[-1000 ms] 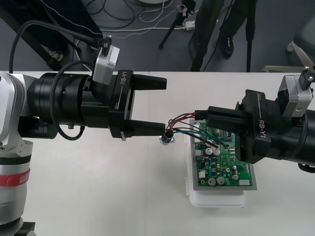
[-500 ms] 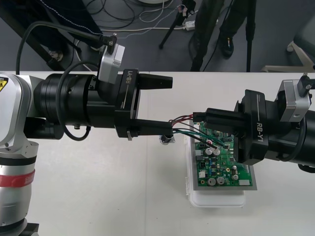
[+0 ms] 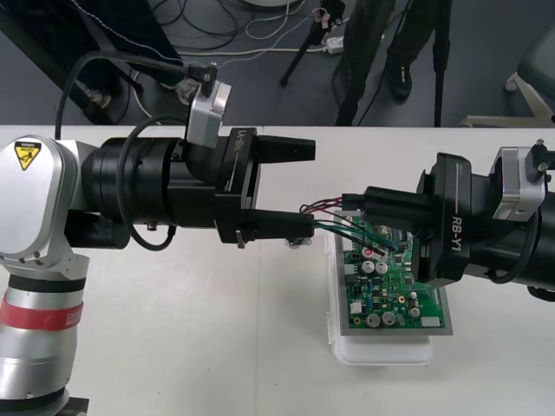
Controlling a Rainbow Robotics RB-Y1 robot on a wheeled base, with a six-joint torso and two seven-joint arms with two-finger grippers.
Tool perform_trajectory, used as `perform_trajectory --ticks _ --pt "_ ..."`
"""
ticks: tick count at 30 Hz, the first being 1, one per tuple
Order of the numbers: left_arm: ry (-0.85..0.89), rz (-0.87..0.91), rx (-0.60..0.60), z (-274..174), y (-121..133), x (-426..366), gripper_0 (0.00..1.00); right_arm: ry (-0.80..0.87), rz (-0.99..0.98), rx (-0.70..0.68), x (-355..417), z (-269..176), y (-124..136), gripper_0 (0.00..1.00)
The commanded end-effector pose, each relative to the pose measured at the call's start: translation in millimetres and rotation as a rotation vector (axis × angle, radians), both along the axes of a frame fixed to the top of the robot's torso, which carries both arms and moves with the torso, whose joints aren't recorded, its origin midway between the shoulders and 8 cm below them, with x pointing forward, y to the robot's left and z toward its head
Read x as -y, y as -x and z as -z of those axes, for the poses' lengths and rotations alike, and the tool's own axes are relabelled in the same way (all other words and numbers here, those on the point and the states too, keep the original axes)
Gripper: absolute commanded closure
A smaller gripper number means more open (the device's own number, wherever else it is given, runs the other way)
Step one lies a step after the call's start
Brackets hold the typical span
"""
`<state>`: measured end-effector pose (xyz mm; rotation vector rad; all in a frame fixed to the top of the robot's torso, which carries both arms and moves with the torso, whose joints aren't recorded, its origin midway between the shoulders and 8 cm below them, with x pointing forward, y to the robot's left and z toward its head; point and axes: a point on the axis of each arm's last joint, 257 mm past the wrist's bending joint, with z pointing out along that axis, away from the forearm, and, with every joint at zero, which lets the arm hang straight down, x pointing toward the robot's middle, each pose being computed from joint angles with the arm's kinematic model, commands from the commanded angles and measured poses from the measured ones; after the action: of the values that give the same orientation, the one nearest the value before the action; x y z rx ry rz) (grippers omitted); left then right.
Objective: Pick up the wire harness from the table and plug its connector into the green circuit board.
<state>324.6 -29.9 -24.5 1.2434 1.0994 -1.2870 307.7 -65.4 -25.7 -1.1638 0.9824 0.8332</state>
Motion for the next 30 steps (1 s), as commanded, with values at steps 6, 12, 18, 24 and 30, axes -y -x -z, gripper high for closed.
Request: perform_trajectory --ticks 6,12,18,24,30 --pt "0.038 0.082 0.147 -4.8 19.8 12.2 0.00 -0.032 0.008 0.085 0.2 -20.1 6.1 1.00" --pt "0.046 0.088 0.212 -3.8 22.4 15.3 0.00 -0.035 0.004 0.079 -0.7 -19.6 7.1 1.00" --pt "0.061 0.099 0.270 -5.1 26.6 18.4 0.00 -0.042 -0.038 0.039 -6.0 -15.1 17.0 1.00" --pt "0.075 0.103 0.299 -9.3 28.2 22.8 0.00 -0.022 -0.094 0.022 -7.5 -10.7 30.1 1.00" --pt "0.078 0.107 0.326 -12.2 29.0 28.1 0.00 -0.013 -0.123 0.010 -8.2 -9.0 36.7 1.00"
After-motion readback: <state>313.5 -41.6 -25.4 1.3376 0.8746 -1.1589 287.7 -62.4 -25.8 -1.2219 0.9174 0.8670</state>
